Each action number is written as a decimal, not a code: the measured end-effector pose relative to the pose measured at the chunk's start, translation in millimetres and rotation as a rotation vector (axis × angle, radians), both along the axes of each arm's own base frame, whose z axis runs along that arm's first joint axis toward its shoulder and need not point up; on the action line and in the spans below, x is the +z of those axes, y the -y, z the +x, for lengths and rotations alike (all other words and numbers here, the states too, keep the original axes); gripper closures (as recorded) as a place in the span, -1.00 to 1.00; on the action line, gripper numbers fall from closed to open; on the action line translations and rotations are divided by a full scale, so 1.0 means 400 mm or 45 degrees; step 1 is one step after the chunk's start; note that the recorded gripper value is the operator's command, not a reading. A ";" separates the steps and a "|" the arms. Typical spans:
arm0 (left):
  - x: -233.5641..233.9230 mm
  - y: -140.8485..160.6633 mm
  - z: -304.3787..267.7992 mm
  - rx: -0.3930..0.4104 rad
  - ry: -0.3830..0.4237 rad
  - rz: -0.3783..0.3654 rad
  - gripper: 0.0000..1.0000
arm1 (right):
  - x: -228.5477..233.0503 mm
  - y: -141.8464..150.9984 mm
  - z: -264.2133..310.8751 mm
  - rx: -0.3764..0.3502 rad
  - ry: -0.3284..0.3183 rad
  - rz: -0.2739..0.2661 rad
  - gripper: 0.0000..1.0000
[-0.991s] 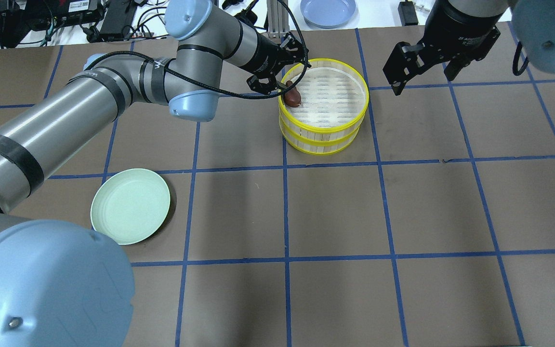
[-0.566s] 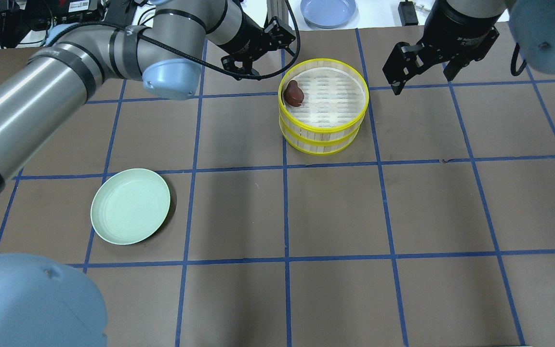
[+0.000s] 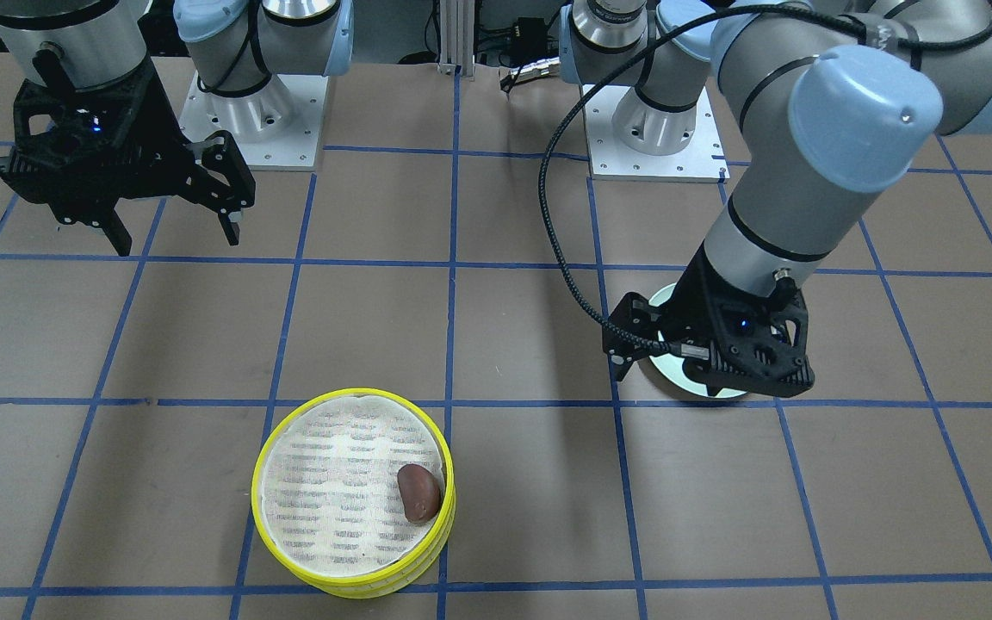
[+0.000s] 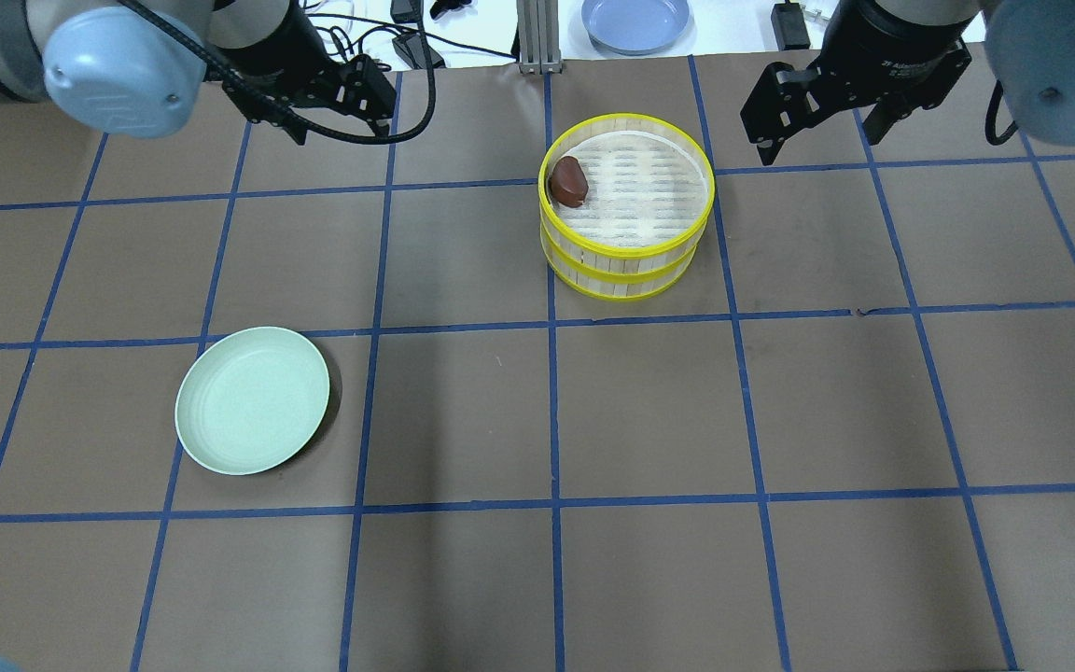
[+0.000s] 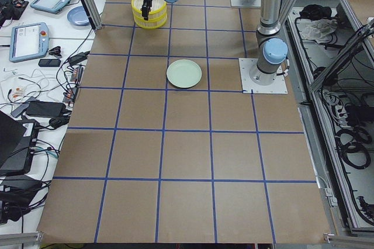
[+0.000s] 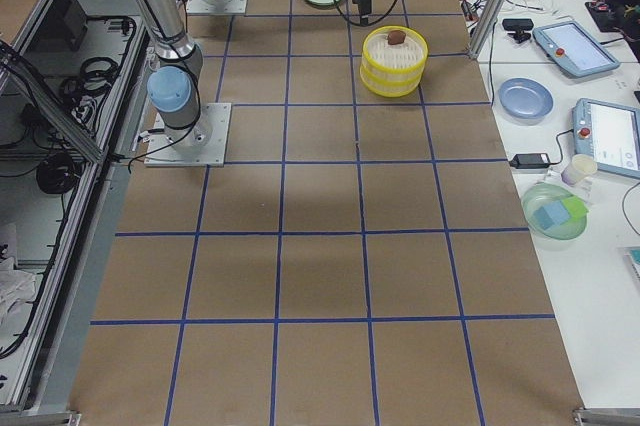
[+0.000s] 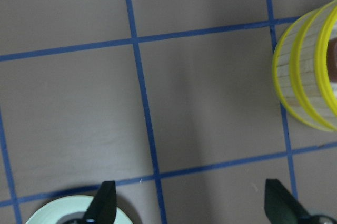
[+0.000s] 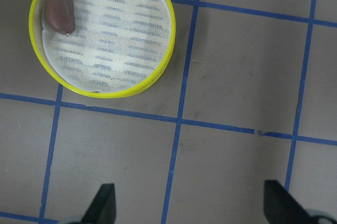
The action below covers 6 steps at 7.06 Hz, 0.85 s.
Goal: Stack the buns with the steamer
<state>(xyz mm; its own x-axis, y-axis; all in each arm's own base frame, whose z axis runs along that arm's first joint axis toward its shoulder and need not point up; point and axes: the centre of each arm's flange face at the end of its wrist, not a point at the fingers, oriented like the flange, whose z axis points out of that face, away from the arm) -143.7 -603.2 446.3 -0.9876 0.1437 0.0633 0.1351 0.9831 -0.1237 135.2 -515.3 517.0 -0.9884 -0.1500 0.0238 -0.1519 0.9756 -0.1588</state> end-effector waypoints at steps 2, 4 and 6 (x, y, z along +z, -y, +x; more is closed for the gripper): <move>0.035 -0.091 0.025 -0.023 0.053 0.075 -1.00 | 0.003 0.002 0.000 -0.005 -0.001 -0.013 -1.00; 0.010 -0.163 0.033 -0.023 0.082 0.127 -1.00 | 0.000 0.003 -0.001 -0.003 -0.002 -0.012 -1.00; 0.003 -0.205 0.035 -0.021 0.090 0.135 -1.00 | -0.002 0.003 -0.003 -0.006 -0.002 -0.003 -1.00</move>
<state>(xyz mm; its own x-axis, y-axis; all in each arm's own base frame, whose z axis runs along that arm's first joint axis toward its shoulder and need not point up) -129.7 -521.3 447.5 -0.9876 0.1565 0.0091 0.1564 0.9877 -0.0091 134.1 -516.4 516.1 -0.9890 -0.1455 0.0254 -0.1477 0.9759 -0.1609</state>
